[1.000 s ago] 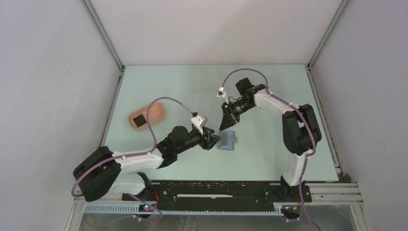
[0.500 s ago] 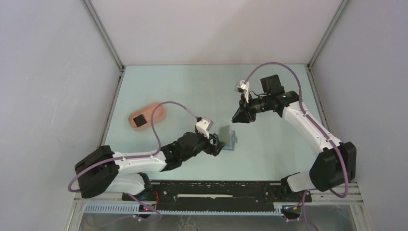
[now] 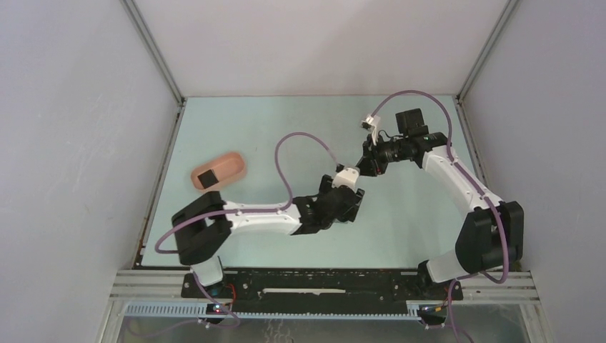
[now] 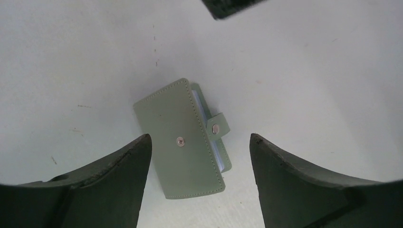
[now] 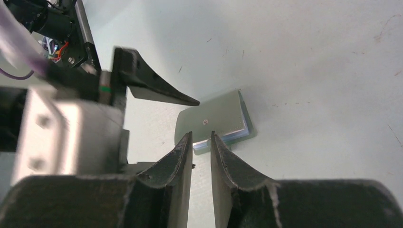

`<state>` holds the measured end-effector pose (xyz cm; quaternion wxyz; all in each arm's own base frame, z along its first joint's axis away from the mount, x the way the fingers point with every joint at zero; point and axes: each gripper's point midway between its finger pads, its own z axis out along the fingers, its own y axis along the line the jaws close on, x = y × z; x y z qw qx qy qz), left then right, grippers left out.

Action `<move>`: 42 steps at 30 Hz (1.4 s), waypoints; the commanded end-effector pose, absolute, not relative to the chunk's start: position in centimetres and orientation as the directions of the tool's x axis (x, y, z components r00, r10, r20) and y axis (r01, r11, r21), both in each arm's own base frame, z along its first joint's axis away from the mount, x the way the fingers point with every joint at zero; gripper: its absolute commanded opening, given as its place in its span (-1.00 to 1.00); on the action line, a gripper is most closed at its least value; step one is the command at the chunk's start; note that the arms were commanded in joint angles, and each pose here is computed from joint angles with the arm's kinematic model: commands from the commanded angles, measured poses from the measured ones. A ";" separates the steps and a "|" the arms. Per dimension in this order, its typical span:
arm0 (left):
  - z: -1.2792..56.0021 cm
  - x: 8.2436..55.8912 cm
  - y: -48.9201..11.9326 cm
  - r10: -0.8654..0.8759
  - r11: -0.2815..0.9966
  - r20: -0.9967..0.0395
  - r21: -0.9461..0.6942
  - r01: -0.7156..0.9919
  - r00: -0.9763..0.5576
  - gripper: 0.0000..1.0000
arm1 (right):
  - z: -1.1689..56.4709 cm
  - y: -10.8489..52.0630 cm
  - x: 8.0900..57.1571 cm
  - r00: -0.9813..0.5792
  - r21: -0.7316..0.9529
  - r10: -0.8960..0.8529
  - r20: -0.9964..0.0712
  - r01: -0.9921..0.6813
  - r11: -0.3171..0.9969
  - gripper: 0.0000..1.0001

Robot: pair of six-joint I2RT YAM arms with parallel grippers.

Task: Put the credit cards into the card holder
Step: Open the card holder at the center of the board.

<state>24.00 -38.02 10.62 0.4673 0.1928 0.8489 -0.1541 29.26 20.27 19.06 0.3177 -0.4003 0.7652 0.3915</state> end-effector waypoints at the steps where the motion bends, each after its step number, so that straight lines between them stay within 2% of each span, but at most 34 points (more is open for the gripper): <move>1: 9.4 24.9 -37.6 0.257 0.919 -0.822 0.045 0.391 -0.508 0.60 | 19.9 20.2 30.1 -0.474 0.341 -0.345 -0.810 -0.860 0.380 -0.42; 7: 8.5 25.0 -37.0 0.296 0.931 -0.814 0.130 0.340 -0.499 0.50 | 19.6 19.8 30.3 -0.502 0.370 -0.328 -0.800 -0.844 0.388 -0.42; 9: 8.5 24.8 -37.0 0.303 0.929 -0.813 0.137 0.342 -0.498 0.34 | 19.6 19.8 30.3 -0.505 0.373 -0.326 -0.799 -0.842 0.389 -0.42; 12: 8.2 24.5 -36.7 0.309 0.928 -0.807 0.142 0.343 -0.503 0.30 | 19.7 19.7 30.3 -0.509 0.378 -0.322 -0.798 -0.839 0.391 -0.42; 19: 9.7 24.5 -35.5 0.247 0.946 -0.837 0.099 0.310 -0.487 -0.18 | 19.4 19.9 30.0 -0.526 0.406 -0.319 -0.788 -0.835 0.372 -0.43; 27: 10.6 25.0 -33.3 0.158 0.966 -0.848 0.027 0.257 -0.506 -0.98 | 19.5 20.7 28.5 -0.527 0.450 -0.311 -0.791 -0.845 0.288 -0.45; 31: 10.0 25.1 -32.2 0.055 0.971 -0.839 -0.082 0.225 -0.542 -1.00 | 19.7 20.7 27.8 -0.466 0.397 -0.303 -0.831 -0.879 0.265 -0.45; 35: 9.9 25.3 -31.1 -0.112 0.949 -0.814 -0.258 0.182 -0.571 -1.00 | 19.9 20.7 27.4 -0.346 0.279 -0.289 -0.893 -0.928 0.248 -0.41; 38: 9.9 24.9 -30.1 -0.227 0.917 -0.793 -0.369 0.150 -0.566 -1.00 | 18.5 21.1 25.7 -0.248 0.210 -0.309 -0.918 -0.966 0.151 -0.04; 42: 9.9 24.4 -29.2 -0.312 0.883 -0.774 -0.450 0.132 -0.552 -1.00 | 16.1 21.9 24.0 -0.138 0.132 -0.387 -0.912 -0.990 0.041 0.00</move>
